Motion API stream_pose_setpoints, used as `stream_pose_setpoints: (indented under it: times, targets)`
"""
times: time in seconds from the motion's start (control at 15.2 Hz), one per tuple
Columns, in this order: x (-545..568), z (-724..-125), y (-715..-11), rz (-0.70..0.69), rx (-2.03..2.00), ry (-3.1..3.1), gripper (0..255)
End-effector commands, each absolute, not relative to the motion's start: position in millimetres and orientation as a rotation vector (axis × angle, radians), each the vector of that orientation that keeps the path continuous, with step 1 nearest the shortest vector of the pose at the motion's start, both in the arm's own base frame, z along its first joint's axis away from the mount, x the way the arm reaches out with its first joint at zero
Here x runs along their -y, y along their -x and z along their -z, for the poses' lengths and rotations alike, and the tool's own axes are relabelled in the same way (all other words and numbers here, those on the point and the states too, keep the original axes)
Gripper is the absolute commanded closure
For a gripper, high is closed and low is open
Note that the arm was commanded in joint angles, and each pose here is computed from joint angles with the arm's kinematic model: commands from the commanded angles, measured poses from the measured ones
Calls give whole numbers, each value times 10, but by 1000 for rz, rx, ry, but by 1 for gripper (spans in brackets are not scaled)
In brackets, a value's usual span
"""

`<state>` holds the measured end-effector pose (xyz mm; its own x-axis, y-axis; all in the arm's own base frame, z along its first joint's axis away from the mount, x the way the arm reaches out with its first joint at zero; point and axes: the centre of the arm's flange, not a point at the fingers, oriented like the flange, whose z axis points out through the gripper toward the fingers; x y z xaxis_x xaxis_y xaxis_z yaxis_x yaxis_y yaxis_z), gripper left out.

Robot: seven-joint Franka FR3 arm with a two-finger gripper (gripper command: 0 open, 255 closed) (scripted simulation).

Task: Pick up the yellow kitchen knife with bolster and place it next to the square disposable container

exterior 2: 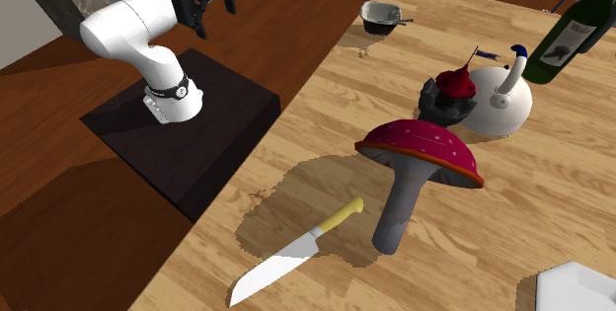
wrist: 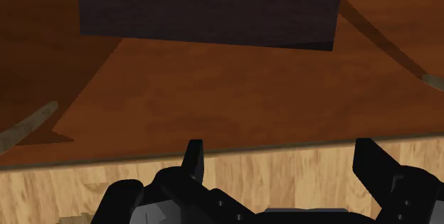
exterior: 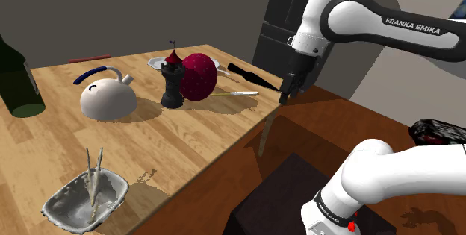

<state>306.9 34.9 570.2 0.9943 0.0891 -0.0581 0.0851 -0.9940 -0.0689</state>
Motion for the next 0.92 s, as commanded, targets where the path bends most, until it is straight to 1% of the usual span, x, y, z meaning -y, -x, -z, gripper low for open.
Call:
stream_pose_setpoints:
  times: [0.0, 0.86]
  targets:
    - [-349, -5702, -3069, -94, 134, 3071, 0]
    - [726, -5013, -4195, -78, 740, 2978, 0]
